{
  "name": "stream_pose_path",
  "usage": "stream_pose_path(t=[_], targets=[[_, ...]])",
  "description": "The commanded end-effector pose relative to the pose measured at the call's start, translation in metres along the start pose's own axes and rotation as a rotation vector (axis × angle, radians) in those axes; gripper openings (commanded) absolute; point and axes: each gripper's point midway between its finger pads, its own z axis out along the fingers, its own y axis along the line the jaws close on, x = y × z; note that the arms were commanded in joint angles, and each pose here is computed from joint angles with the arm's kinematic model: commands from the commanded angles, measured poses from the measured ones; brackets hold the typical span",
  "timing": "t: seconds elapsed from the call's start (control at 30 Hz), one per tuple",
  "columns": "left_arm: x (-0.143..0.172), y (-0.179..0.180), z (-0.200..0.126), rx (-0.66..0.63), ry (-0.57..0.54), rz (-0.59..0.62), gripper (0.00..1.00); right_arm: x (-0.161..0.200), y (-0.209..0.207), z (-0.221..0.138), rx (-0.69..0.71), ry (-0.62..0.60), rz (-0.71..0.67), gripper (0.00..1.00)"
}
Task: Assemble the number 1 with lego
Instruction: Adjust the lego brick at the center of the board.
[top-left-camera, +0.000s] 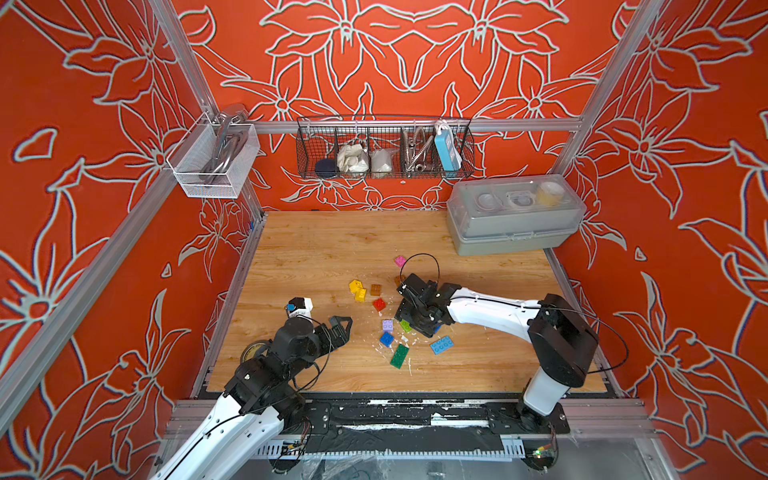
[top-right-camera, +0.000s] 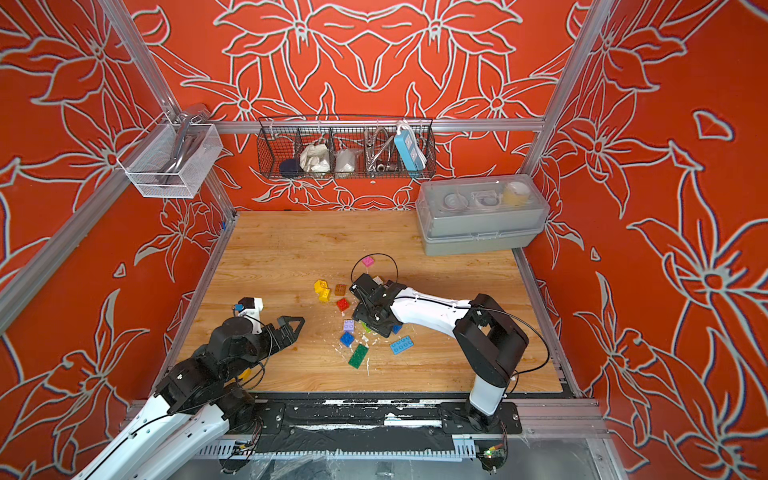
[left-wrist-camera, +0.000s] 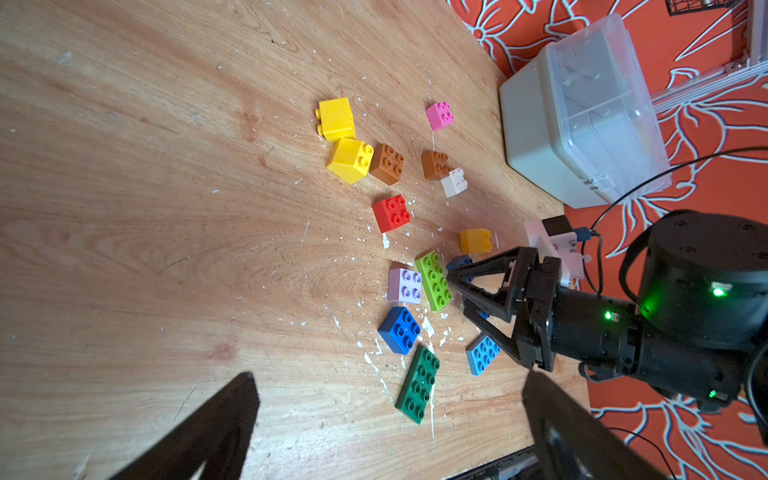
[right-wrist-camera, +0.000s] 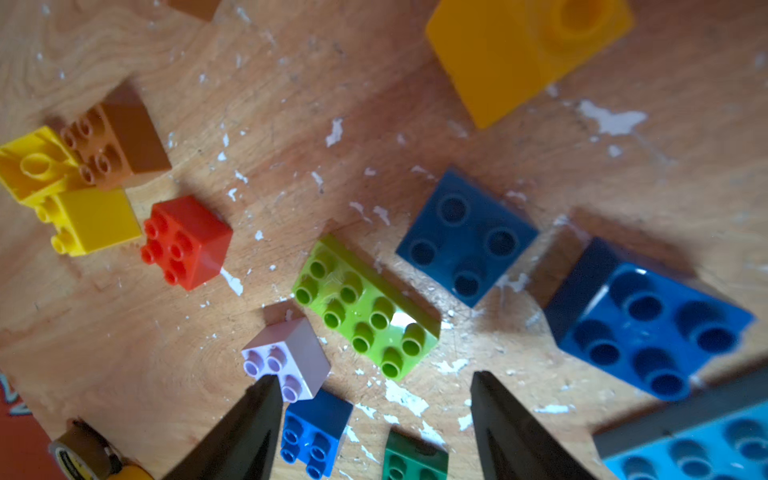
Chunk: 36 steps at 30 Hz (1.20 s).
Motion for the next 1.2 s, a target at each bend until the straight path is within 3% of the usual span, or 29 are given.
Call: stream_pose_path(t=[0.0,0.87,1.17], targets=[[-0.001,0.003,-0.002,0.001,-0.012,-0.007,0.99,-0.010,-0.012,-0.002,0.108,-0.056,0.061,0.79],[-0.001,0.005,-0.010,0.024,-0.033,-0.012,0.99,-0.014,0.007,0.037,0.176,-0.051,0.079,0.79],[-0.002,0.005,-0.010,0.027,-0.036,-0.013,0.99,-0.011,-0.002,0.030,0.192,-0.071,0.081,0.80]])
